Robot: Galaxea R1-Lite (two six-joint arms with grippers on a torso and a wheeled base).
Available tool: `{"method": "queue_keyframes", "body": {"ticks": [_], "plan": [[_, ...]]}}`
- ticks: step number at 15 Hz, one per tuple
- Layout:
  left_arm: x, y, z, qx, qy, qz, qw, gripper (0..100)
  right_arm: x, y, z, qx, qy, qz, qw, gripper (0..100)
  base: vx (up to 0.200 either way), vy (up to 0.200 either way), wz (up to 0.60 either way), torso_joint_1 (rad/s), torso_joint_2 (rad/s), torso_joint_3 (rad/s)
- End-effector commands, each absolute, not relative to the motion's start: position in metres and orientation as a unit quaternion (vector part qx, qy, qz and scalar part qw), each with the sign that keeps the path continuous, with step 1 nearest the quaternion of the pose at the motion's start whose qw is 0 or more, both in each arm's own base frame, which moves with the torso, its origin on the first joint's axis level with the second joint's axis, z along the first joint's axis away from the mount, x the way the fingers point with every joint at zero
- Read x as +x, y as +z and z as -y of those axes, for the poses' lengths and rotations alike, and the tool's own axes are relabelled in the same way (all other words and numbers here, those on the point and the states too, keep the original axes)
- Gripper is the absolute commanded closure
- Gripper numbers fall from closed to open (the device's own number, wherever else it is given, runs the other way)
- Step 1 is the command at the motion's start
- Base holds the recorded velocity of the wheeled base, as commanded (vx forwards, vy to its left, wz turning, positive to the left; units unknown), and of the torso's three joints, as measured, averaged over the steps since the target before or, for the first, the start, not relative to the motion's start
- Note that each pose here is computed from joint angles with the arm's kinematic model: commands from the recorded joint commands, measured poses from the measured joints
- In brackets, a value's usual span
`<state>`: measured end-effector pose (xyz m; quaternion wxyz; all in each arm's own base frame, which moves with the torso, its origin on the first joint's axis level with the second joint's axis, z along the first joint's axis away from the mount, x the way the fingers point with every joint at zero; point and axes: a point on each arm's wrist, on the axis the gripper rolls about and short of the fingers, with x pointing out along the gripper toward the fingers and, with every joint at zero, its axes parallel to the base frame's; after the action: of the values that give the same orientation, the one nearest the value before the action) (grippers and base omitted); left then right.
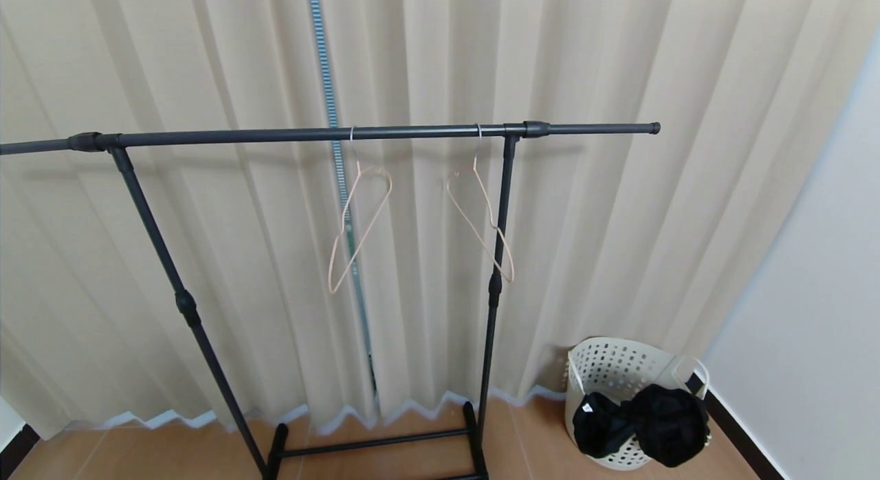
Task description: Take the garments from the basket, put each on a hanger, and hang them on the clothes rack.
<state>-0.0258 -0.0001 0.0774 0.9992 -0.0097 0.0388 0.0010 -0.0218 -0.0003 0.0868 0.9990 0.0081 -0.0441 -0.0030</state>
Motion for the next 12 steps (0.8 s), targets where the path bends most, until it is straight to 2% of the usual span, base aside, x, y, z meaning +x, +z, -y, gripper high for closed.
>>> {"method": "queue_keyframes", "body": {"ticks": [1,12], "plan": [[-0.0257,0.0775,0.0001,-0.010,0.002,-0.039,0.999,0,-0.0218,0.0869,0.0003,0.008,-0.003,0.044,0.999,0,0.000,0.000,0.00,-0.168,0.41,0.237],[-0.0257,0.0775,0.0001,-0.011,0.002,-0.039,0.999,0,-0.0218,0.0869,0.0003,0.008,-0.003,0.044,0.999,0,0.000,0.000,0.00,-0.205,0.53,0.320]]}}
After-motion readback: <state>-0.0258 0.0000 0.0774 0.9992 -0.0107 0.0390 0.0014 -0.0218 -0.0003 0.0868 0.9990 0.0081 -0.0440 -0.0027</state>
